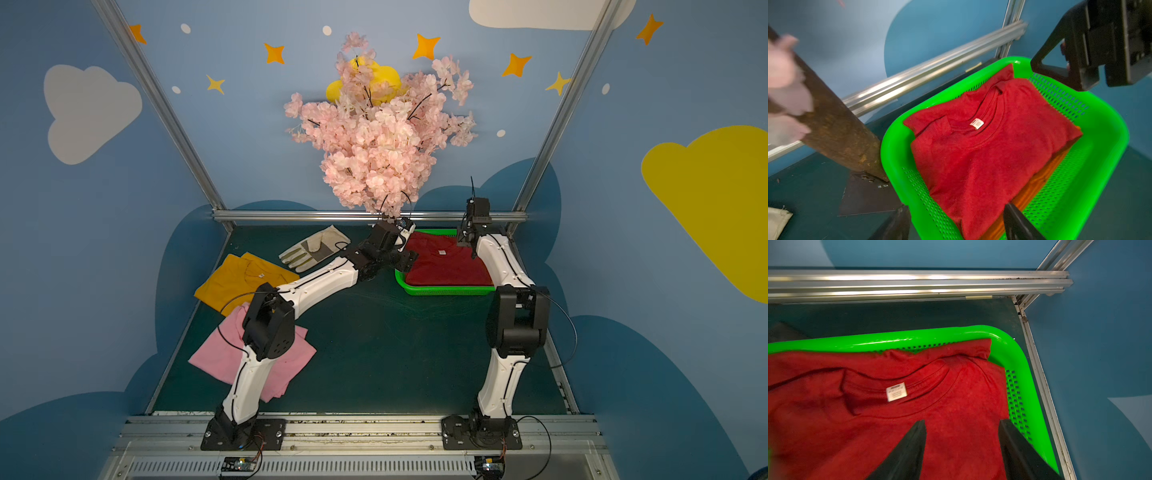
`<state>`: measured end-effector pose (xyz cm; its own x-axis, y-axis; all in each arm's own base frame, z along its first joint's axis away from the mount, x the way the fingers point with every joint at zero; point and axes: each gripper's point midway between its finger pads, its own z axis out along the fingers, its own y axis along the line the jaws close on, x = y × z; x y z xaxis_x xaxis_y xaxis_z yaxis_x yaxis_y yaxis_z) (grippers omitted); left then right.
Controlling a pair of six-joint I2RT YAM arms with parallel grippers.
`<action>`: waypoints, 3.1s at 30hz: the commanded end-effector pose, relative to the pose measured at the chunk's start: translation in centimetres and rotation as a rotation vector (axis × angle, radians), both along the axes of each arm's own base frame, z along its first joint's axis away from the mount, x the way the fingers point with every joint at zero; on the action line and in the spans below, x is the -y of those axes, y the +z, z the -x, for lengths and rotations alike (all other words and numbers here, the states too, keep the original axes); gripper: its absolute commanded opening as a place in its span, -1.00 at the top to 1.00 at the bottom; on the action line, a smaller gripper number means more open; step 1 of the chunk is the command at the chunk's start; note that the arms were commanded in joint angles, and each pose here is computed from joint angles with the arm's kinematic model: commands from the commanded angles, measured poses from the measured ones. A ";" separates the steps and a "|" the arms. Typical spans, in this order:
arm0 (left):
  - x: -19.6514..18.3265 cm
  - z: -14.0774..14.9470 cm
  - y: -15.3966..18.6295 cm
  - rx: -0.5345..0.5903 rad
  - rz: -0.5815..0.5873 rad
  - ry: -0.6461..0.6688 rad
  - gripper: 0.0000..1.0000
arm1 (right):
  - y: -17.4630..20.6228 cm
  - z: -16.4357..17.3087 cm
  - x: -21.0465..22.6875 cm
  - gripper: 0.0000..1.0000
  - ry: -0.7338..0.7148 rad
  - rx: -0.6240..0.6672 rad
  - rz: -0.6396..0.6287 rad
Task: Put the folded t-shirts into the basket
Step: Place the T-shirt in the bin, then move the T-shirt to the center of the board, then pick up the T-shirt from the center of the board.
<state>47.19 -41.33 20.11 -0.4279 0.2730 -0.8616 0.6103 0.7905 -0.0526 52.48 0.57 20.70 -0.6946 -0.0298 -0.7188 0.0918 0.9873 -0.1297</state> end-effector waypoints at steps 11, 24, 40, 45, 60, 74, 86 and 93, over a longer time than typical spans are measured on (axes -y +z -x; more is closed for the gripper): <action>-18.4 14.1 -5.3 -0.179 0.004 0.243 -0.58 | 0.1 15.8 -16.3 -0.29 0.307 0.005 -0.402; -33.1 25.0 -14.7 -0.491 -0.023 0.710 -0.64 | -7.7 27.6 -28.0 -0.39 0.609 -0.239 -0.399; -27.9 29.3 -19.2 -0.738 0.154 0.622 -0.67 | -10.2 29.0 -26.4 -0.39 0.583 -0.329 -0.445; -22.2 28.8 -17.8 -0.706 0.273 0.545 -0.64 | -10.6 28.3 -22.6 -0.40 0.492 -0.324 -0.449; -6.2 26.6 -12.4 -0.655 0.207 0.098 -0.62 | -12.0 27.5 -12.9 -0.43 0.185 -0.280 -0.499; -26.1 20.7 -13.4 -0.583 0.174 0.391 -0.63 | -14.9 27.0 -20.8 -0.45 0.376 -0.424 -0.485; -24.4 21.6 -17.4 -0.755 0.264 0.294 -0.64 | -18.2 27.7 -23.1 -0.19 0.393 -0.509 -0.474; -24.5 22.6 -19.8 -0.805 0.257 0.302 -0.44 | -19.1 27.5 -24.5 0.33 0.405 -0.511 -0.510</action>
<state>27.32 -16.82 3.37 -0.9056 -0.1402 -0.4003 0.1215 0.8185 -0.5615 25.28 24.06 2.41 -0.9371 -0.1045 -0.3329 -0.2348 0.8946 0.3802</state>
